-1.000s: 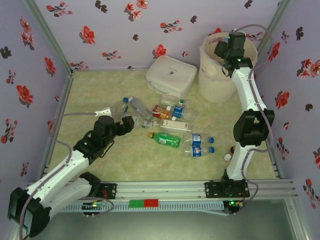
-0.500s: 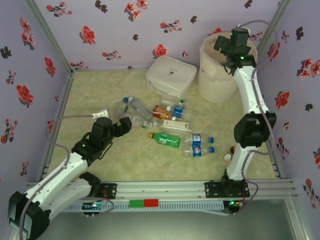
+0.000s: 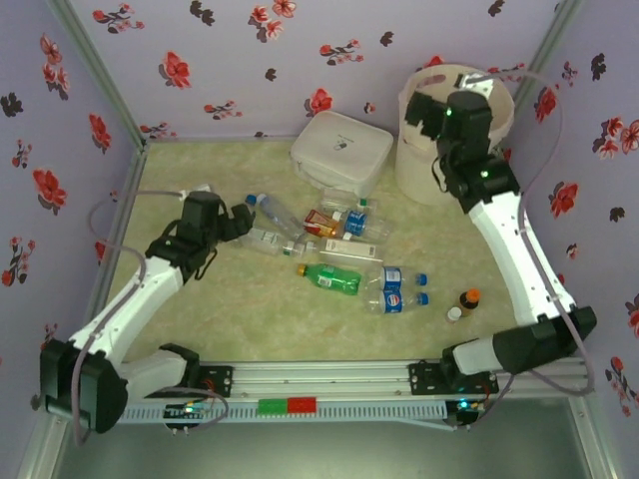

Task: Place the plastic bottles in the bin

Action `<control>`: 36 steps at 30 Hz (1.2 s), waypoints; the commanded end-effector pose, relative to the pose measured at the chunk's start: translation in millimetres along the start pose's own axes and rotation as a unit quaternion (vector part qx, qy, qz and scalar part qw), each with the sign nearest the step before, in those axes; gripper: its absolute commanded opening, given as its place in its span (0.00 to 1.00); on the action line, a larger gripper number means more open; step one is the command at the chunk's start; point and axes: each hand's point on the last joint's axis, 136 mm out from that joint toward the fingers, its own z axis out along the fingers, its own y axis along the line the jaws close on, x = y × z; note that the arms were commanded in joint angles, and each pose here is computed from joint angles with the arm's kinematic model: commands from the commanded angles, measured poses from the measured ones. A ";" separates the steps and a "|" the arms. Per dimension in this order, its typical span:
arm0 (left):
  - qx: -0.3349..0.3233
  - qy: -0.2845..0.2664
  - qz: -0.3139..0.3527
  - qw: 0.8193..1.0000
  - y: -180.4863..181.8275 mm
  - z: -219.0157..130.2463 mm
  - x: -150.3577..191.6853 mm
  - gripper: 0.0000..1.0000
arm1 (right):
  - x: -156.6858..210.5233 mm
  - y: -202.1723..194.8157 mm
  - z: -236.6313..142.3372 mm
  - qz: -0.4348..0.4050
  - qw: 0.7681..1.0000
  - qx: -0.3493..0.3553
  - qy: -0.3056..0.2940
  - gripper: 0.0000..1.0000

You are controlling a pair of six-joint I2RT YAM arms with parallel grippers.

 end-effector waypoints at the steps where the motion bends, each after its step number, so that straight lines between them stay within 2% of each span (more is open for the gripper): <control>1: -0.032 0.043 0.037 0.998 9.9 12.9 -0.9 1.00 | 29.6 25.0 -19.3 -0.004 0.998 -0.061 0.022 1.00; 4: -0.040 0.076 0.070 0.994 8.4 30.9 -1.4 1.00 | 68.5 50.2 -36.1 -0.009 0.990 -0.123 0.064 0.99; 10: -0.028 0.143 0.137 0.980 4.5 66.3 8.0 0.99 | 146.9 52.5 -44.4 0.010 0.978 -0.123 0.170 1.00; 16: -0.013 0.172 0.143 0.975 1.4 94.9 14.9 0.99 | 207.5 55.2 -49.1 0.041 0.961 -0.149 0.228 1.00; 20: -0.019 0.199 0.144 0.969 1.5 113.2 22.9 0.96 | 242.1 45.7 -48.7 0.024 0.956 -0.128 0.262 1.00; 27: -0.035 0.240 0.141 0.960 4.6 139.5 36.5 0.90 | 270.4 41.1 -50.3 0.009 0.956 -0.123 0.267 1.00; 36: -0.048 0.278 0.139 0.949 12.8 151.5 58.8 0.83 | 269.4 33.4 -53.4 0.020 0.964 -0.123 0.234 1.00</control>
